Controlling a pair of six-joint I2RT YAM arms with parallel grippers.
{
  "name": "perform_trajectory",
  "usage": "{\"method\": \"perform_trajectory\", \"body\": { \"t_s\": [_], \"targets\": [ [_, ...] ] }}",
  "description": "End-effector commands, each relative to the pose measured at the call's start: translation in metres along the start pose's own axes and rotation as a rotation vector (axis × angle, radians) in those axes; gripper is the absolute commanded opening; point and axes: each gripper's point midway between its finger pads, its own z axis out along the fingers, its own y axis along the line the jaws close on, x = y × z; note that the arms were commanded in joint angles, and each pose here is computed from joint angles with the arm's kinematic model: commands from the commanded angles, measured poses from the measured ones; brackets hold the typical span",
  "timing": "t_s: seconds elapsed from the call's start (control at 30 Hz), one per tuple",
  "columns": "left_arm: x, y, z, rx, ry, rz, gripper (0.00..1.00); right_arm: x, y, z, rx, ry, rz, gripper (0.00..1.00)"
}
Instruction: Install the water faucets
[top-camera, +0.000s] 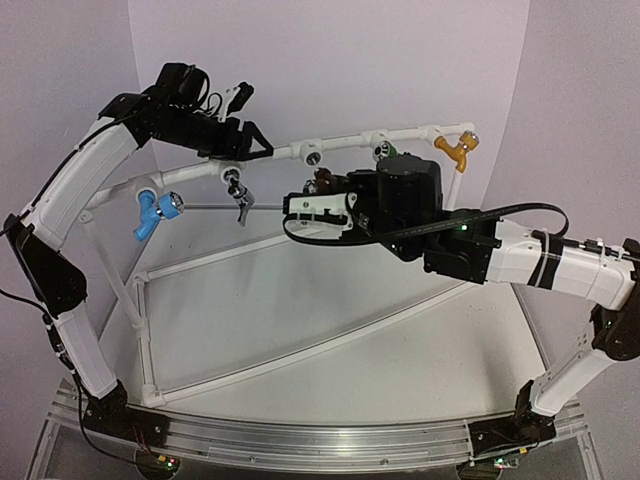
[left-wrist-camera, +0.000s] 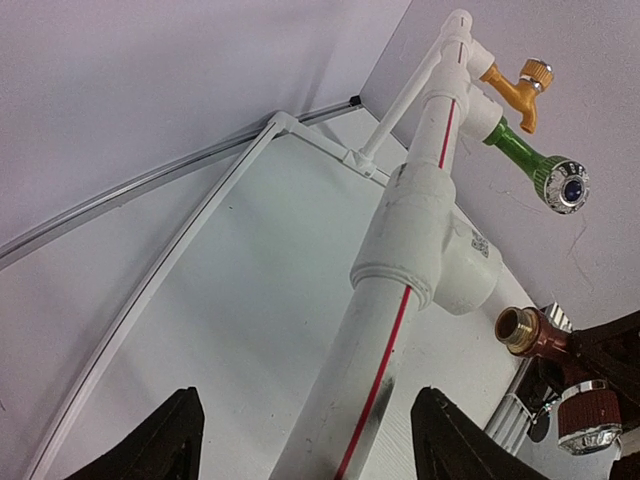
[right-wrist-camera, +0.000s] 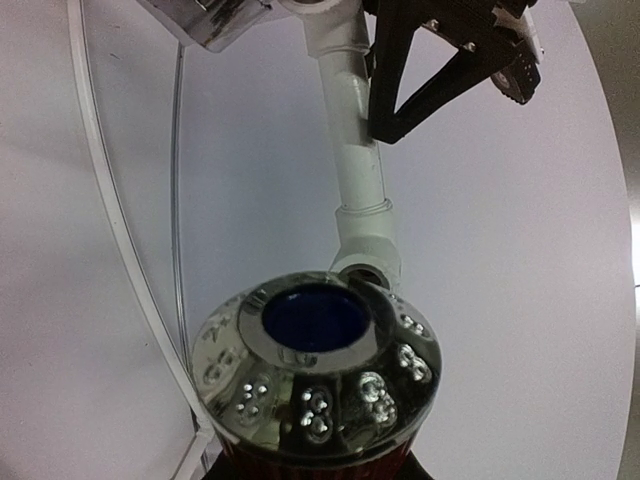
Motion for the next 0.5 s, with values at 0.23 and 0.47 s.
{"method": "perform_trajectory", "body": {
  "t_s": [0.23, 0.47],
  "targets": [
    [0.013, 0.003, 0.015, 0.016, 0.054, 0.006, 0.51, 0.008, -0.027, 0.020, 0.231, 0.086, -0.035, 0.00],
    [0.020, 0.005, 0.015, 0.008, 0.067, 0.008, 0.41, 0.008, -0.035, 0.026, 0.311, 0.095, -0.048, 0.00]
  ]
}}
